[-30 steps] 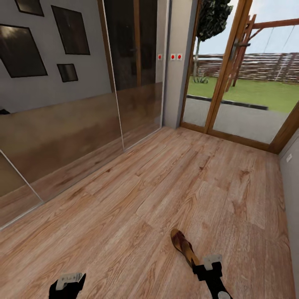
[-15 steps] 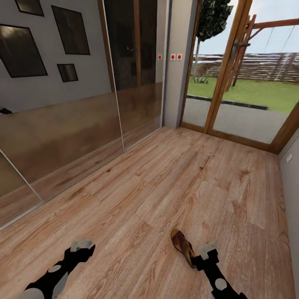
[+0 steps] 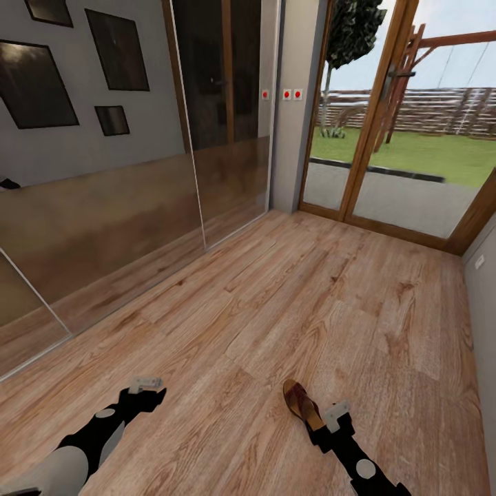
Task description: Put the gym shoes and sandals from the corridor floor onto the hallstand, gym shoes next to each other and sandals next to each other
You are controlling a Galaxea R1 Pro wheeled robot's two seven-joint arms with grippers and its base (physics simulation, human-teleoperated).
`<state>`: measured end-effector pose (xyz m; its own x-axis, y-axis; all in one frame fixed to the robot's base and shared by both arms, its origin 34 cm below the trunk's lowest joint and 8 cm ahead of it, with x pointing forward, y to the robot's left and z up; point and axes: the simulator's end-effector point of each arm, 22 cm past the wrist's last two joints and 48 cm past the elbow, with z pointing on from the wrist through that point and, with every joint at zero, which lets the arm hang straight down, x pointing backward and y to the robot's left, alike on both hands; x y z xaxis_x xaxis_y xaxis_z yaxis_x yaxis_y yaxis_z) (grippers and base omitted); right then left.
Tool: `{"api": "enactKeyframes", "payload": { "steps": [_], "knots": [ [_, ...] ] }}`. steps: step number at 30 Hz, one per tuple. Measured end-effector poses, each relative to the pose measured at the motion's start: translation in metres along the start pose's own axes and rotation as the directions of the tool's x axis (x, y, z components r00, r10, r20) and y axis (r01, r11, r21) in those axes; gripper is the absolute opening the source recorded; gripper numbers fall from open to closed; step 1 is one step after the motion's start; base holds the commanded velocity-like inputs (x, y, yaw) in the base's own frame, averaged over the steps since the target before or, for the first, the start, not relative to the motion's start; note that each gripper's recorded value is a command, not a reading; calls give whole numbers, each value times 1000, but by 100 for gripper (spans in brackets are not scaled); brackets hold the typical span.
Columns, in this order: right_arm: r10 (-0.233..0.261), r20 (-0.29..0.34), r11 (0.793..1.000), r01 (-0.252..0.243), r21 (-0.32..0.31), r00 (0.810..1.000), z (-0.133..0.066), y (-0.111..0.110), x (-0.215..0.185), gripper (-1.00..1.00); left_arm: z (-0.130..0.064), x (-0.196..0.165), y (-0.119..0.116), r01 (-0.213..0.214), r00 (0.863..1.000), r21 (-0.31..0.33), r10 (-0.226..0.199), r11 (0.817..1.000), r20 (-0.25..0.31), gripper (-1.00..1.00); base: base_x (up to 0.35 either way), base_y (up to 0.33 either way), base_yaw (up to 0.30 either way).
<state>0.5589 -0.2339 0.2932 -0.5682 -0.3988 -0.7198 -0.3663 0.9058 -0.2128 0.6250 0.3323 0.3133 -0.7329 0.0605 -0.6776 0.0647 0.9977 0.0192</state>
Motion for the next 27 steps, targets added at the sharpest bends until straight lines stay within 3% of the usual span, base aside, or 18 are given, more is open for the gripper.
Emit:
{"api": "enactKeyframes", "payload": {
  "steps": [19, 27],
  "knots": [
    [-10, -7, 1000, 10, -16, 1000, -1, -2, 5, 100, 2, -8, -12, -7, 1000, 21, 7, 1000, 4, 100, 0, 0, 0],
    [-14, -7, 1000, 14, -23, 1000, -1, 2, 4, 100, 8, -64, -14, -2, 1000, 53, 1, 999, 24, 100, 0, 0, 0]
  ]
}}
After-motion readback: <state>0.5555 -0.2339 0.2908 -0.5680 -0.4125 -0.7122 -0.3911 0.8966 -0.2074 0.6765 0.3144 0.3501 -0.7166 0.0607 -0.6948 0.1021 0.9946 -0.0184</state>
